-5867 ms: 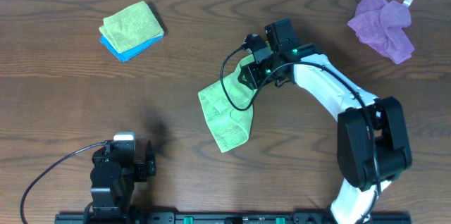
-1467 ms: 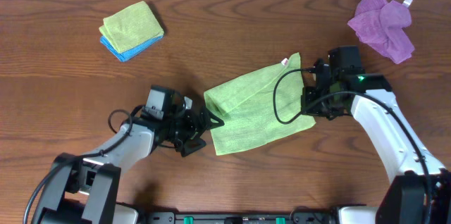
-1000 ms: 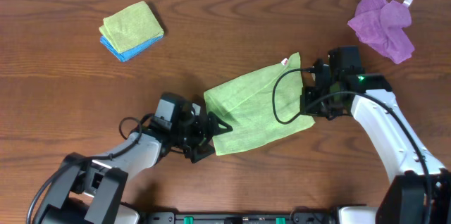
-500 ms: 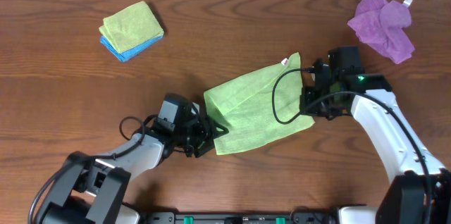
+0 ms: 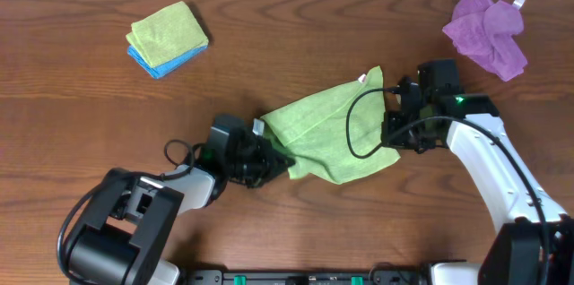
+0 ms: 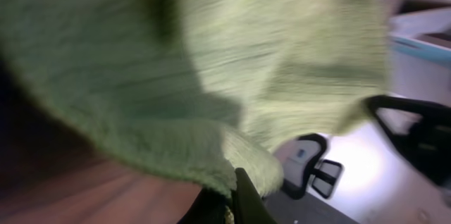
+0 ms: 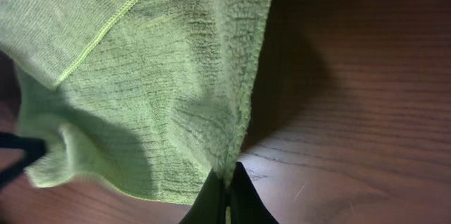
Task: Fold the cloth
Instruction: 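Lift the green cloth with both grippers and carry it forward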
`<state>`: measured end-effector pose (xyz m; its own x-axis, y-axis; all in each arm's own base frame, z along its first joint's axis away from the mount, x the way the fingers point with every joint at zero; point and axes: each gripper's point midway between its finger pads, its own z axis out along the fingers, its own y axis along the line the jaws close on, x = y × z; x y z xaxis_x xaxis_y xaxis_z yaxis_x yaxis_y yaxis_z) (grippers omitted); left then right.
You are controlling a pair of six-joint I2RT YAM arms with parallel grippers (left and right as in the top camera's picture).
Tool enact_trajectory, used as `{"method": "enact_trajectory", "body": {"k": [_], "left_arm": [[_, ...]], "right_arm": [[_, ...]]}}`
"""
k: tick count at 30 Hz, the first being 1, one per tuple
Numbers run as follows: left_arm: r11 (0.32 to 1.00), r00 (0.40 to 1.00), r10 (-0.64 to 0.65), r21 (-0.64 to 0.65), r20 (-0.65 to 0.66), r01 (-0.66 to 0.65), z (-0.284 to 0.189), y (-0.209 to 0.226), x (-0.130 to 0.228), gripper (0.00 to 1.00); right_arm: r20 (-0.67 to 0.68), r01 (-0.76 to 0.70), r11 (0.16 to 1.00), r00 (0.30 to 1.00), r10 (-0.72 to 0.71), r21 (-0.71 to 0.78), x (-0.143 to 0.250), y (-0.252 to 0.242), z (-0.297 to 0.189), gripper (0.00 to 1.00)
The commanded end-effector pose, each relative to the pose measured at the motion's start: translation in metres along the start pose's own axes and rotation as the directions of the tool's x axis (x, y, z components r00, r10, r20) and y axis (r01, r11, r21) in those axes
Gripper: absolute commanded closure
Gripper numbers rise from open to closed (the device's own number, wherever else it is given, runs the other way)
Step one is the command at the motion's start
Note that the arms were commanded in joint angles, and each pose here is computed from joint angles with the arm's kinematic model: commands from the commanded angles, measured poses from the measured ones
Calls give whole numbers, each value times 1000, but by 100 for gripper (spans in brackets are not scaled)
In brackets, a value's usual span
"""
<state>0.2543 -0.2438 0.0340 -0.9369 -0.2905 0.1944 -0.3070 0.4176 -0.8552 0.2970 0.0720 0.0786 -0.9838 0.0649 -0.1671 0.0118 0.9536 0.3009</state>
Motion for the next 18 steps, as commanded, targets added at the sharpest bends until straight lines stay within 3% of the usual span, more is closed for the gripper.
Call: {"method": "enact_trajectory", "body": {"k": [1, 6, 11, 18], "left_arm": [[996, 1000, 11, 90, -2, -10, -10, -28, -14, 94], [983, 997, 58, 169, 50, -66, -24, -69, -40, 94], [953, 981, 141, 251, 132, -170, -42, -131, -70, 94], [932, 933, 175, 253, 314, -260, -80, -190, -123, 94]], "right_arm": [[7, -15, 999, 1000, 15, -44, -1, 7, -3, 99], [68, 18, 994, 998, -10, -112, -15, 20, -7, 99], [224, 72, 981, 974, -30, -182, -50, 38, -22, 99], [458, 128, 967, 889, -13, -221, -108, 56, -54, 99]]}}
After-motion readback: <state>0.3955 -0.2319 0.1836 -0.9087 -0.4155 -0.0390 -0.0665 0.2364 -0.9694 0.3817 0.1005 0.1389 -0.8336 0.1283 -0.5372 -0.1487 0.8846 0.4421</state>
